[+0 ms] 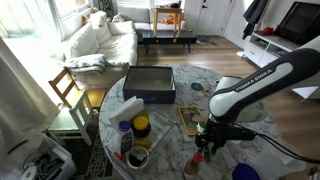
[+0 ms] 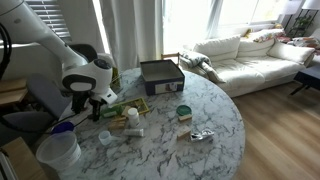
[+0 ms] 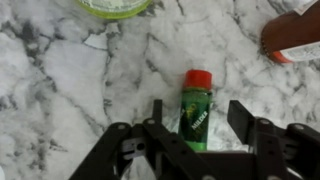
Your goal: Set the two bottles upright on the table
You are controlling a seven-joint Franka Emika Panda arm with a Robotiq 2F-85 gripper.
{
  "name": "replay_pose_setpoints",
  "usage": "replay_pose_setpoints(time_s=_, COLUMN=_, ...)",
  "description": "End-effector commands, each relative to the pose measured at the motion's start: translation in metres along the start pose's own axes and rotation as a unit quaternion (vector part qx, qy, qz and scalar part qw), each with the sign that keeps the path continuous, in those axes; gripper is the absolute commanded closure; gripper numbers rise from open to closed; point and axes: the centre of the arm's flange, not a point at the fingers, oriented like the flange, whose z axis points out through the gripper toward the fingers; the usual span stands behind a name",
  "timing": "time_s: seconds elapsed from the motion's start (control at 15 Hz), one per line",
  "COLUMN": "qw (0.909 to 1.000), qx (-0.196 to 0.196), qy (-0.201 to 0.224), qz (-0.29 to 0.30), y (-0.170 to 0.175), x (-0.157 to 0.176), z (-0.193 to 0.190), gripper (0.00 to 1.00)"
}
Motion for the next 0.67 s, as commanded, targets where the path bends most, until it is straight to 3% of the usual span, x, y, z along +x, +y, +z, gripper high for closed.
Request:
replay_pose_setpoints(time_s=0.0, qw=0.9998, qx=-0.001, qy=-0.016, qz=-0.009, y=-0.001, x=-0.003, z=0.004, gripper=0.62)
replay_pose_setpoints(time_s=0.27, qw=0.999, qx=0.009, qy=-0.043, qz=-0.001, y=-0.004, x=-0.004, z=-0.006, gripper=0.91)
replay_pose_setpoints(time_s=0.6, qw=0.9951, qx=0.044, qy=-0.087, qz=0.02, y=-0.003, x=0.014, z=-0.031, gripper=0.92)
